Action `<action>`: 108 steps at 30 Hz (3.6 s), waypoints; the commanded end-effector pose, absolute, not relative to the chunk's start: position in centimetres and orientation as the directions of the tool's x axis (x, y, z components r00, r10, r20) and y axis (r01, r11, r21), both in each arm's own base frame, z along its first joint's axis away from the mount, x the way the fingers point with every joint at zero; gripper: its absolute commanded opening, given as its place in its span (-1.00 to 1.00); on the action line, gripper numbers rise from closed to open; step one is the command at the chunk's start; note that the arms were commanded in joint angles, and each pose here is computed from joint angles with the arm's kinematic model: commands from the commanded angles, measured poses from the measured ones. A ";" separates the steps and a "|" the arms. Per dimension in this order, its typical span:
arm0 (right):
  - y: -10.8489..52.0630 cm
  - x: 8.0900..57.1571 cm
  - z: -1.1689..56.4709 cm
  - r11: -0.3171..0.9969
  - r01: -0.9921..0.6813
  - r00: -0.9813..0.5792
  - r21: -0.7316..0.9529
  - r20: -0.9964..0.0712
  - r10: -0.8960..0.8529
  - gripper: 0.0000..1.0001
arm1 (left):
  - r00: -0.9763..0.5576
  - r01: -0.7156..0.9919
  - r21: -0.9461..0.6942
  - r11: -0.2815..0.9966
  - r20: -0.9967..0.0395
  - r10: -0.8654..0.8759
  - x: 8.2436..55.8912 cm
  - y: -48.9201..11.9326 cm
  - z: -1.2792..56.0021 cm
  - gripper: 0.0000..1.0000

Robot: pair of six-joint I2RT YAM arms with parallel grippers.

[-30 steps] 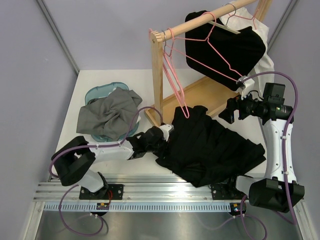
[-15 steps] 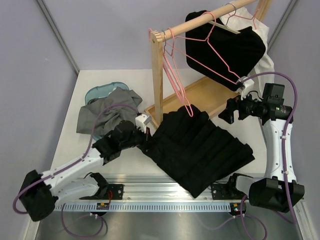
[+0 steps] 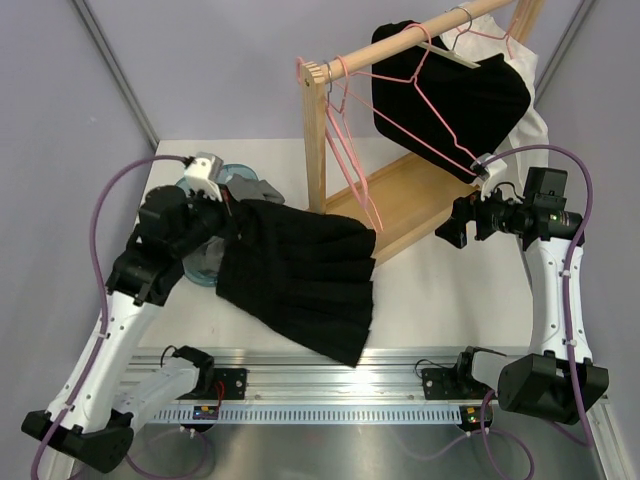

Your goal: Remove the skirt from the hanger

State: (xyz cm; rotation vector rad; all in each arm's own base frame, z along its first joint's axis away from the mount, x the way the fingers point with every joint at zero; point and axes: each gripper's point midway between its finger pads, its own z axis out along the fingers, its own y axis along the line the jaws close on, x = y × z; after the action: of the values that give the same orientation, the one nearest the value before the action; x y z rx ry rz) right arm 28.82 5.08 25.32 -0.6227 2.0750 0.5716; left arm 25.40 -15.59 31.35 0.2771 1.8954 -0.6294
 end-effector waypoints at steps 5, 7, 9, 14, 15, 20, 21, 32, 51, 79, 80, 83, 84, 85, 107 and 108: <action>5.1 29.0 25.5 0.766 -0.626 -0.467 0.147 -0.857 -0.217 0.99 | -0.185 0.342 -0.272 0.900 -0.958 -0.219 29.1 -10.1 42.3 -1.00; 5.2 29.0 25.3 0.766 -0.624 -0.472 0.156 -0.856 -0.211 0.99 | -0.129 0.304 -0.287 0.908 -0.957 -0.260 29.7 -8.6 44.7 -1.00; 5.3 29.1 25.4 0.764 -0.625 -0.470 0.158 -0.858 -0.207 0.99 | -0.110 0.281 -0.296 0.913 -0.955 -0.276 31.0 -8.1 45.7 -1.00; 5.2 29.2 25.4 0.763 -0.628 -0.464 0.153 -0.861 -0.210 0.99 | 0.013 0.256 -0.383 0.888 -0.917 -0.399 32.8 -6.2 50.7 -1.00; 5.2 29.2 25.4 0.763 -0.628 -0.464 0.152 -0.861 -0.210 0.99 | 0.035 0.227 -0.407 0.885 -0.904 -0.425 33.1 -5.2 51.2 -1.00; 5.3 29.2 25.1 0.759 -0.630 -0.468 0.163 -0.860 -0.203 0.99 | 0.158 0.113 -0.453 0.884 -0.870 -0.466 34.6 -0.5 53.9 -1.00; 5.3 29.2 25.1 0.760 -0.629 -0.469 0.165 -0.860 -0.202 0.99 | 0.188 0.092 -0.467 0.879 -0.859 -0.476 34.5 0.5 54.7 -1.00; 5.5 29.5 25.2 0.756 -0.631 -0.470 0.177 -0.862 -0.190 0.99 | 0.396 0.026 -0.484 0.875 -0.798 -0.454 36.0 4.9 62.1 -1.00; 5.5 29.3 24.7 0.755 -0.629 -0.480 0.186 -0.857 -0.189 0.99 | 0.204 0.013 -0.524 0.852 -0.832 -0.516 42.3 5.2 51.4 -1.00; 5.7 29.0 24.3 0.744 -0.637 -0.488 0.199 -0.852 -0.190 0.99 | -0.174 -0.051 -0.509 0.859 -0.843 -0.510 31.6 -0.4 29.5 -1.00; 5.7 29.0 24.2 0.743 -0.639 -0.488 0.200 -0.852 -0.191 0.99 | -0.195 -0.064 -0.519 0.852 -0.831 -0.521 31.3 -0.6 28.4 -1.00; 5.8 28.9 24.2 0.742 -0.639 -0.492 0.204 -0.850 -0.190 0.99 | -0.255 -0.145 -0.505 0.851 -0.812 -0.525 30.8 0.1 24.4 -1.00; 5.8 28.9 24.2 0.740 -0.640 -0.491 0.205 -0.851 -0.188 0.99 | -0.276 -0.166 -0.495 0.853 -0.807 -0.523 30.8 0.3 23.3 -1.00; 5.8 29.0 24.3 0.739 -0.642 -0.489 0.205 -0.851 -0.189 0.99 | -0.286 -0.191 -0.483 0.855 -0.806 -0.519 30.9 0.7 22.5 -1.00; 5.8 28.1 23.9 0.740 -0.640 -0.503 0.206 -0.840 -0.201 0.99 | -0.502 -0.247 -0.399 0.883 -0.727 -0.469 30.7 0.7 14.9 0.57; 5.8 28.1 23.9 0.740 -0.639 -0.506 0.209 -0.839 -0.200 0.99 | -0.466 -0.235 -0.395 0.888 -0.756 -0.460 30.5 0.9 16.5 0.65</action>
State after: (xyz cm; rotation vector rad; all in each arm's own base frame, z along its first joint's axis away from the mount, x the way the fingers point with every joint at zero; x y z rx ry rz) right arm 28.65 5.52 23.36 -0.6093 2.0943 0.6303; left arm 30.21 -0.15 11.71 -0.5549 2.1881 -0.3567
